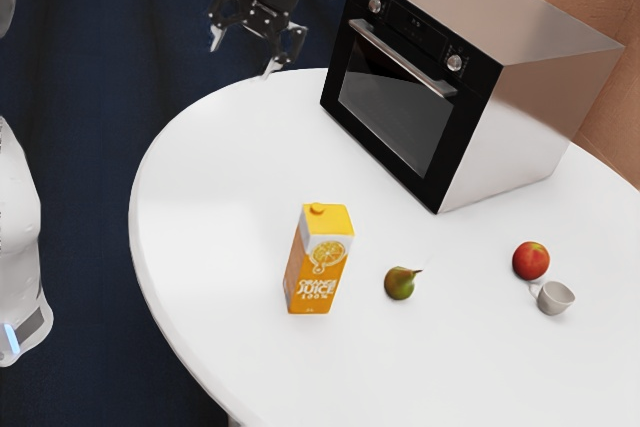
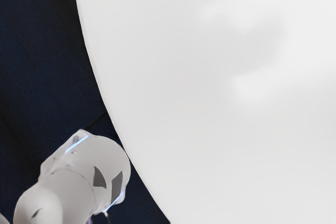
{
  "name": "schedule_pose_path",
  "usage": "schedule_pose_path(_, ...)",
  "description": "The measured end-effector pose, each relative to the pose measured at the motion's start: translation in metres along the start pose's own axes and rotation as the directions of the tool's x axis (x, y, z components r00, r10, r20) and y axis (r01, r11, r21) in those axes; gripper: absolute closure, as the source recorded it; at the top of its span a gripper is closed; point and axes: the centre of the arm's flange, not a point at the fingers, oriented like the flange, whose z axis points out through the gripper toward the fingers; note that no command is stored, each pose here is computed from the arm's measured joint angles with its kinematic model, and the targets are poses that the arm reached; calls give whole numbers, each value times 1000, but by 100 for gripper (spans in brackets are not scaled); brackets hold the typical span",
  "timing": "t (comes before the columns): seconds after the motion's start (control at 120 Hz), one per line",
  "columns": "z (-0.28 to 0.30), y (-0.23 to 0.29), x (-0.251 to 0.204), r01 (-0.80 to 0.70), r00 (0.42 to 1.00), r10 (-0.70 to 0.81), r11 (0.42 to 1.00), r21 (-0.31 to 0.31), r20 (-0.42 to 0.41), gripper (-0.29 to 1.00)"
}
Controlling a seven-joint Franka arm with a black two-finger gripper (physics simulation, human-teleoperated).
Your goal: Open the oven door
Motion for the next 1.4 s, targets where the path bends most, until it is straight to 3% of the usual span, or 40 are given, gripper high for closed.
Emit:
schedule_pose_path(0.167,-18,15,26,323,943,-332,932,-167,-27,0)
schedule_pose_path(0.233,-37,16,44,434,886,-458,872,-225,-68,0)
schedule_pose_path(0.333,-74,28,85,562,788,-613,752,-346,-53,0)
schedule_pose_path(0.525,-49,55,136,702,641,-763,540,-464,83,0)
schedule_pose_path(0.683,-60,60,159,739,544,-810,339,-582,219,0)
schedule_pose_path(0.867,-39,57,179,788,440,-841,193,-584,316,0)
schedule_pose_path(1.008,-35,63,182,799,397,-845,126,-588,359,0)
schedule_pose_path(1.2,-34,87,162,803,395,-832,105,-587,390,0)
schedule_pose_path(1.4,-28,119,122,802,429,-812,141,-581,396,0)
